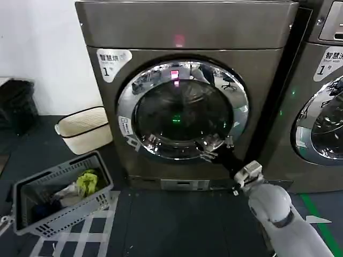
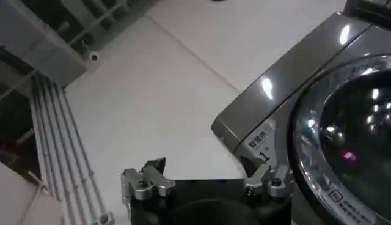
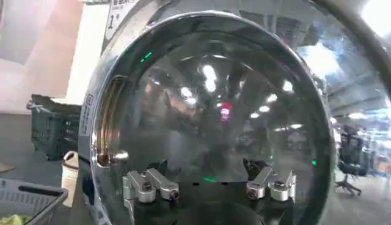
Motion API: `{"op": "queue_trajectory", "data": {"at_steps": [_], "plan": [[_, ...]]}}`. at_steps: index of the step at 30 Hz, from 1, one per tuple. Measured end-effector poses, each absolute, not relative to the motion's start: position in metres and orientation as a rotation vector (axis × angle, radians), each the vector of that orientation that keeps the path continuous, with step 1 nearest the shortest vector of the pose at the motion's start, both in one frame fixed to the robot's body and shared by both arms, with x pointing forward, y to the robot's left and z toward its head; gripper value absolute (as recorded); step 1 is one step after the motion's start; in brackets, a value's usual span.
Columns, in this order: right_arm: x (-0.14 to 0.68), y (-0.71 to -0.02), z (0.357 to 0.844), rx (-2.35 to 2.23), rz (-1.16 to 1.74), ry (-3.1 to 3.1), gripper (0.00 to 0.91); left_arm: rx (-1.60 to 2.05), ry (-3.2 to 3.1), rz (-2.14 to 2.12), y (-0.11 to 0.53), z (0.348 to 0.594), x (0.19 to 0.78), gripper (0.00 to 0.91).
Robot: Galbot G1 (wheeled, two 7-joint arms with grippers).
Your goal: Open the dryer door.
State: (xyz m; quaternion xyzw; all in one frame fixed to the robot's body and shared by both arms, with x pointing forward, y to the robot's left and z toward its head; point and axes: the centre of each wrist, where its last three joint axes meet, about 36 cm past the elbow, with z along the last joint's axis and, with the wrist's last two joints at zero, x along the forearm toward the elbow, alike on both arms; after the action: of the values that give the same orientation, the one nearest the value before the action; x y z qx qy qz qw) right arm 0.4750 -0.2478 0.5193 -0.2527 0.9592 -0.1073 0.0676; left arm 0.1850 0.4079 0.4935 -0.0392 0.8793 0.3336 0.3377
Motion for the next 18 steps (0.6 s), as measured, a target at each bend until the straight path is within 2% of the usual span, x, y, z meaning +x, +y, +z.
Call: {"op": "queue_trajectory", "data": {"at_steps": [18], "plan": [[0.518, -0.193, 0.529, -0.895, -0.305, 2.836, 0.907, -0.114, 2.3, 0.881, 0.409, 0.491, 0.183, 0.907]]}}
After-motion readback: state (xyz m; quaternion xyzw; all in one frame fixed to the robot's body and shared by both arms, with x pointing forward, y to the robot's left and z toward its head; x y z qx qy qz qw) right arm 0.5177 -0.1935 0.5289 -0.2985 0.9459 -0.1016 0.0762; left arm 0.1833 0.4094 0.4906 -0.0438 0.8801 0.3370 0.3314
